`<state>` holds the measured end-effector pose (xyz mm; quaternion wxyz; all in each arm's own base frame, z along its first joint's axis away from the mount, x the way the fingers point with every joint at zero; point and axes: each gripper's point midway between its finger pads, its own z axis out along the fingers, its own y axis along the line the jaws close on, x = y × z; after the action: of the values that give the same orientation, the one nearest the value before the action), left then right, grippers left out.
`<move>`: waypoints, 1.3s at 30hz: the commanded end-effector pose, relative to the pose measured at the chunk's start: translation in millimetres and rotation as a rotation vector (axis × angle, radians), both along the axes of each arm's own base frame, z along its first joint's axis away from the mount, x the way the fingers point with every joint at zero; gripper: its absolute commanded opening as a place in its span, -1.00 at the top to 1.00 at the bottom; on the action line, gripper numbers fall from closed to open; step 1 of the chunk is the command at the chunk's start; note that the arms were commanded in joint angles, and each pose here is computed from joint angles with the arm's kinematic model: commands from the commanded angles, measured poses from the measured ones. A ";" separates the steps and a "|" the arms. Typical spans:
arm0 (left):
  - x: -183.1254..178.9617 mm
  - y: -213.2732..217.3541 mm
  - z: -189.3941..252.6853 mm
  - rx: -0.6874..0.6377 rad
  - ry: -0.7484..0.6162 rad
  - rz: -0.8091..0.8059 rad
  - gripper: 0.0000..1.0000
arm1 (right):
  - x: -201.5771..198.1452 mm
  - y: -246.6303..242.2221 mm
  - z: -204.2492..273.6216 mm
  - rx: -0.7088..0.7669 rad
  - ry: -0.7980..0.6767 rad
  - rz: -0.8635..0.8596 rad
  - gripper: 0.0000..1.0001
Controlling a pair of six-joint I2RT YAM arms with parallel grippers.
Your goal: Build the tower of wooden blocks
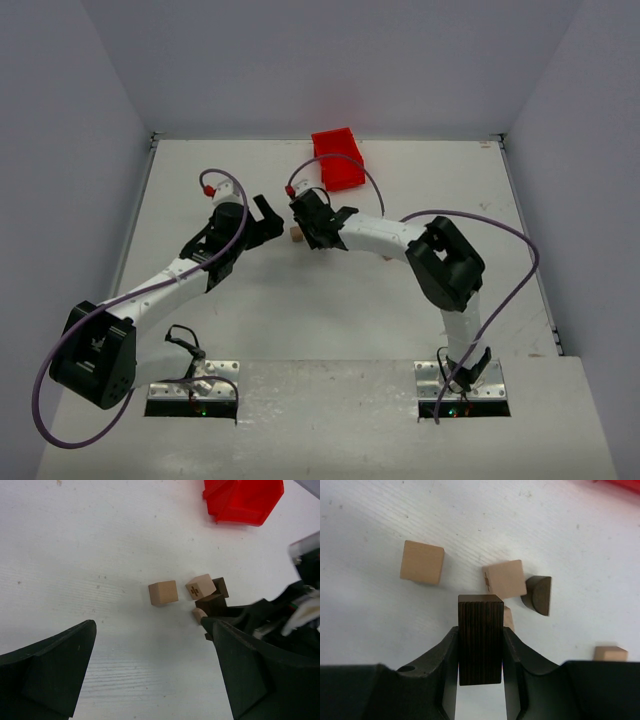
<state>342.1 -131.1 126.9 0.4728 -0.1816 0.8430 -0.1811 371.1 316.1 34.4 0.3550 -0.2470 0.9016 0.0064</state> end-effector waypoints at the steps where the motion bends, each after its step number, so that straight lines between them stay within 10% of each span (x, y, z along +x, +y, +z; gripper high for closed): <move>1: 19.4 -14.6 45.1 -0.036 -0.129 -0.046 -1.00 | 6.9 -22.4 66.2 0.078 -0.125 -0.007 0.44; 12: 30.6 -15.5 47.8 0.002 -0.178 -0.060 -1.00 | -22.4 -147.8 91.5 0.108 -0.119 -0.078 0.42; 39: 30.8 8.0 33.1 0.067 -0.155 0.047 -1.00 | -0.5 -170.7 49.9 -0.016 -0.013 -0.180 0.37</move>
<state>369.6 -125.3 142.9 0.5205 -0.1670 0.8237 -0.1505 354.6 139.9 70.6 0.3329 -0.1834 0.9239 -0.0447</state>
